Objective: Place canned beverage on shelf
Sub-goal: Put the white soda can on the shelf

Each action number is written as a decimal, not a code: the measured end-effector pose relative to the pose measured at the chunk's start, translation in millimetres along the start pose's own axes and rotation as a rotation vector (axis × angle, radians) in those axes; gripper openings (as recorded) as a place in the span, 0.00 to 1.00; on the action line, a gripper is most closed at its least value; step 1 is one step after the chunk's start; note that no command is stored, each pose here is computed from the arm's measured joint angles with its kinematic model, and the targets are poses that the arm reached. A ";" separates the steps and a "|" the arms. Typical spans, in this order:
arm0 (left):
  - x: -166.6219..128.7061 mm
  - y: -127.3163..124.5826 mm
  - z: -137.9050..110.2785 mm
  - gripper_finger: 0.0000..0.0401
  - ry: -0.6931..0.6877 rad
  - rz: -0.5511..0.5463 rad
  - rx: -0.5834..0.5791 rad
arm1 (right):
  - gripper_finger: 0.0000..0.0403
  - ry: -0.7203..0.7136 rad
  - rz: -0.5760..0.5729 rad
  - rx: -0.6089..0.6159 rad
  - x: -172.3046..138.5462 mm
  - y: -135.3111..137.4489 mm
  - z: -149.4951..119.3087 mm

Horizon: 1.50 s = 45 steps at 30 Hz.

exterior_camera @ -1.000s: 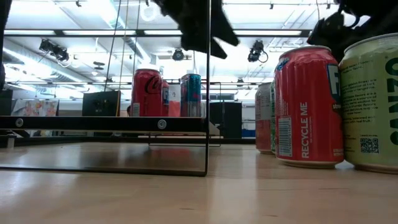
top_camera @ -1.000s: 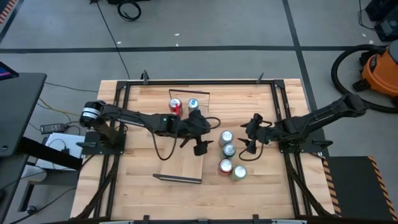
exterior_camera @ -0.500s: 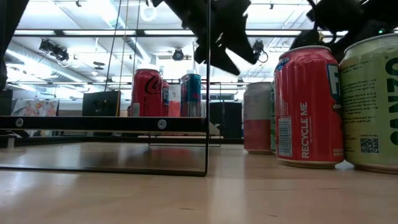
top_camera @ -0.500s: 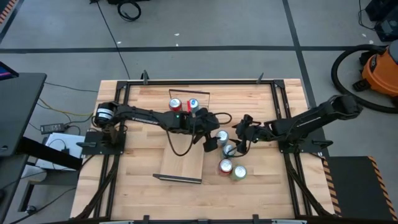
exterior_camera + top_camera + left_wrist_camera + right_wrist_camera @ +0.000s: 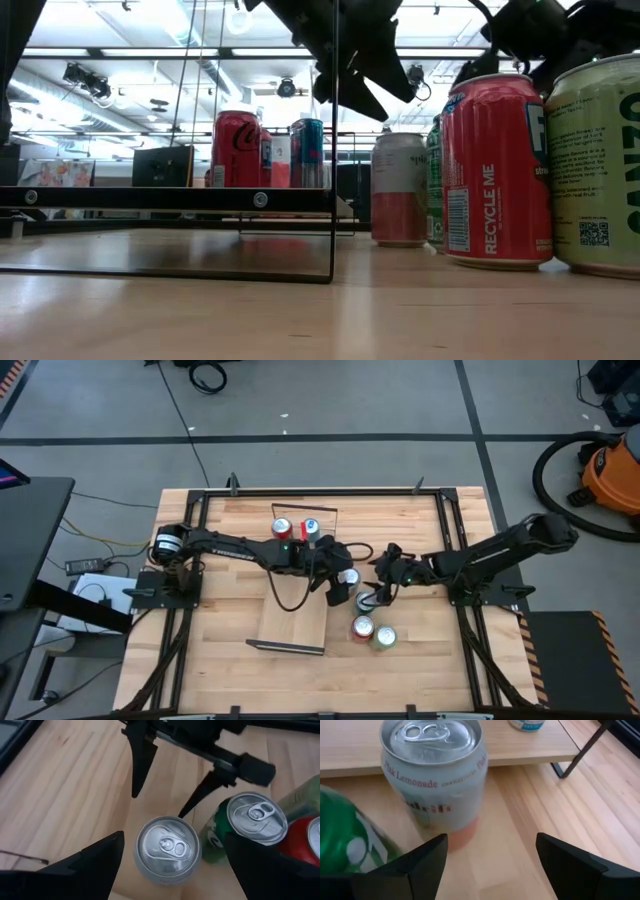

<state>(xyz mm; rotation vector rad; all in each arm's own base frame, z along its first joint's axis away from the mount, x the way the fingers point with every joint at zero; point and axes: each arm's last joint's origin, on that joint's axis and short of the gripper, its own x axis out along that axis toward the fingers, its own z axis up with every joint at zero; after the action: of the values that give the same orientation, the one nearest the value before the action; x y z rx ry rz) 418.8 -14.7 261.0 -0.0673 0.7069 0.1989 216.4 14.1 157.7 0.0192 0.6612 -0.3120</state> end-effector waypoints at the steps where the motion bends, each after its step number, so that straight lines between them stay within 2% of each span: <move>1: 0.0 0.0 0.3 0.88 -0.003 0.000 0.011 | 0.78 0.005 -0.001 -0.002 -2.7 -1.1 0.1; 9: 0.0 -1.2 2.6 0.88 -0.027 -0.034 0.206 | 0.78 0.028 -0.007 0.030 -32.7 -12.7 -0.1; 12: 10.7 2.0 1.7 0.88 -0.037 -0.028 0.195 | 0.78 0.002 0.003 0.041 -40.5 -14.0 2.0; 14: 19.6 7.0 -5.8 0.88 0.014 -0.015 0.182 | 0.78 -0.004 0.010 0.048 -43.2 -13.7 2.2; 20: 36.1 10.7 -7.3 0.88 -0.012 -0.006 0.165 | 0.78 0.007 0.017 0.048 -44.1 -11.9 0.6; 25: 39.4 16.5 -8.1 0.88 0.009 -0.099 0.070 | 0.78 0.020 0.010 0.046 -41.5 -11.2 -0.4; 28: 38.6 21.7 -6.7 0.88 0.004 -0.091 0.053 | 0.78 0.022 0.009 0.045 -41.0 -11.0 -0.7; 34: 34.8 25.4 -3.9 0.88 -0.013 -0.079 0.132 | 0.78 0.027 0.008 0.043 -41.0 -11.1 -1.2; 41: 33.5 17.5 -4.6 0.88 -0.018 -0.091 0.227 | 0.78 0.030 0.008 0.042 -41.0 -11.1 -1.5; 45: 32.6 11.6 -5.6 0.88 -0.016 -0.127 0.221 | 0.78 0.030 0.007 0.042 -41.0 -11.1 -1.6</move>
<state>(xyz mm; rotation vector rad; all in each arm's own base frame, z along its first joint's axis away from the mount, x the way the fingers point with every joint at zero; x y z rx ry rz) 437.1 1.0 235.6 0.1006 0.7028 -0.0006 181.7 15.0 182.2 0.0665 0.6846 -0.3193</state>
